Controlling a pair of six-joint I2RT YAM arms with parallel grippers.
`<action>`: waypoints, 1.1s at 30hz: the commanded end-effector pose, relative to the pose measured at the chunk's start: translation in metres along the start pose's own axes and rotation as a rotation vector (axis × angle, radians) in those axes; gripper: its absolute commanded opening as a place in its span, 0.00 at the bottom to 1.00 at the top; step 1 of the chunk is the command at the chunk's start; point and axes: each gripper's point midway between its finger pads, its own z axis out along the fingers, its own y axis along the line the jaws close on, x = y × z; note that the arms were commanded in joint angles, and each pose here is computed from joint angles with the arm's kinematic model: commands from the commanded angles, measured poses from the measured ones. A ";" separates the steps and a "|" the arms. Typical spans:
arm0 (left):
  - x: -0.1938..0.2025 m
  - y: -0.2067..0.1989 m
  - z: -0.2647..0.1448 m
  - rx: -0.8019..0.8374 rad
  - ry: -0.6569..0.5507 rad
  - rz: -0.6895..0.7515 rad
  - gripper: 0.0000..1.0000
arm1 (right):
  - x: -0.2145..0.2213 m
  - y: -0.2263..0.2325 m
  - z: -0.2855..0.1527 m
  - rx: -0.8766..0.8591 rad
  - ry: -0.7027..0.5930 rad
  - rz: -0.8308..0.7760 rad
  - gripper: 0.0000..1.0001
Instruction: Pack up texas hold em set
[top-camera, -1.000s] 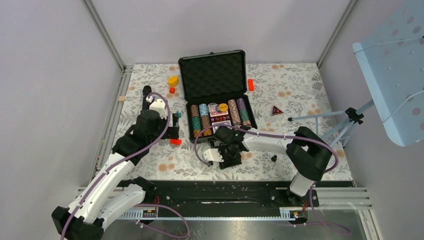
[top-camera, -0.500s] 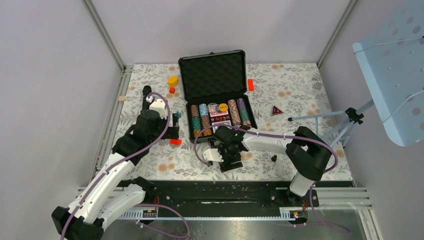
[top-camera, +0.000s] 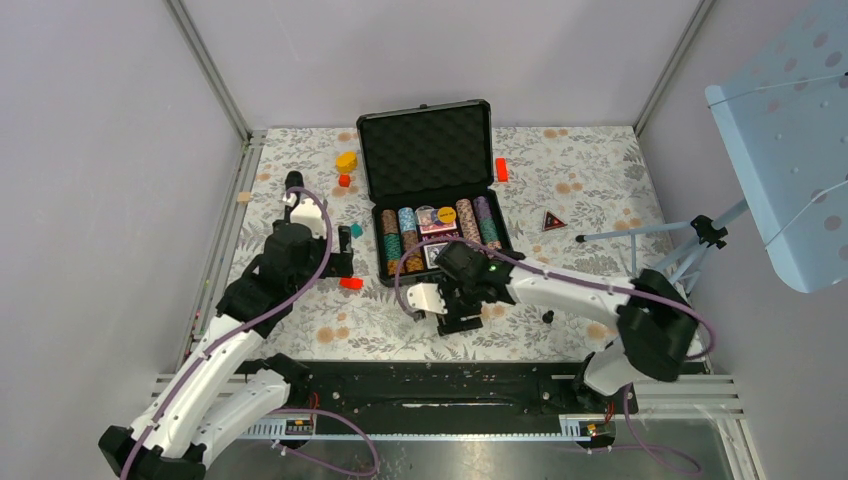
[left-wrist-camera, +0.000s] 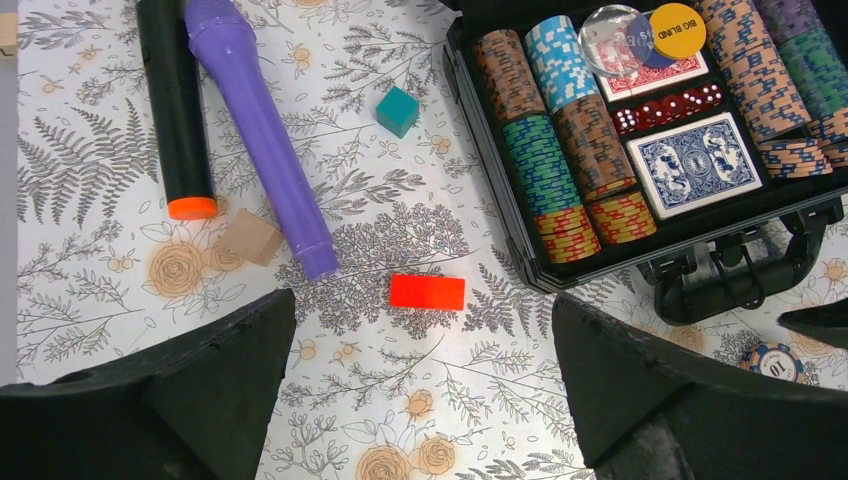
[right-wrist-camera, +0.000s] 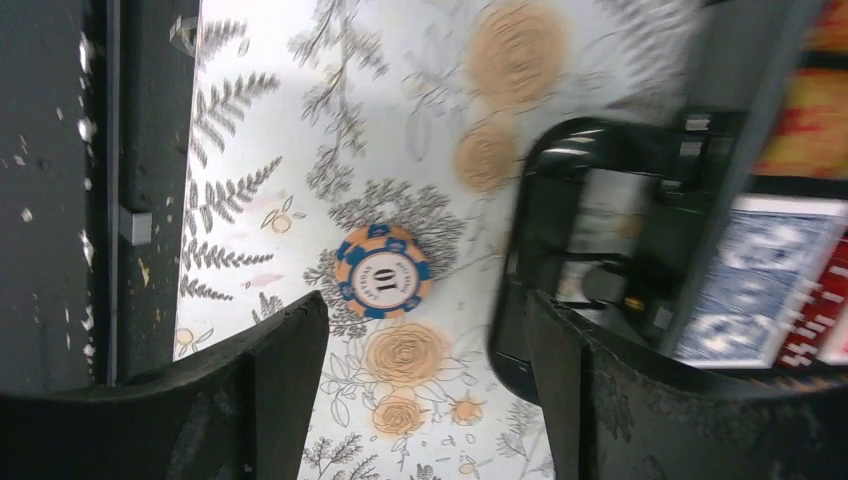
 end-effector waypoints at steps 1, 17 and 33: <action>-0.012 0.004 0.000 -0.022 -0.058 -0.028 0.99 | -0.042 -0.022 -0.039 0.191 -0.196 0.105 0.80; -0.009 0.001 0.003 -0.012 -0.043 -0.027 0.99 | -0.004 -0.052 -0.099 0.682 -0.132 1.278 0.78; -0.007 -0.003 0.005 0.005 -0.030 -0.023 0.99 | 0.018 -0.015 -0.025 0.582 -0.131 1.549 0.99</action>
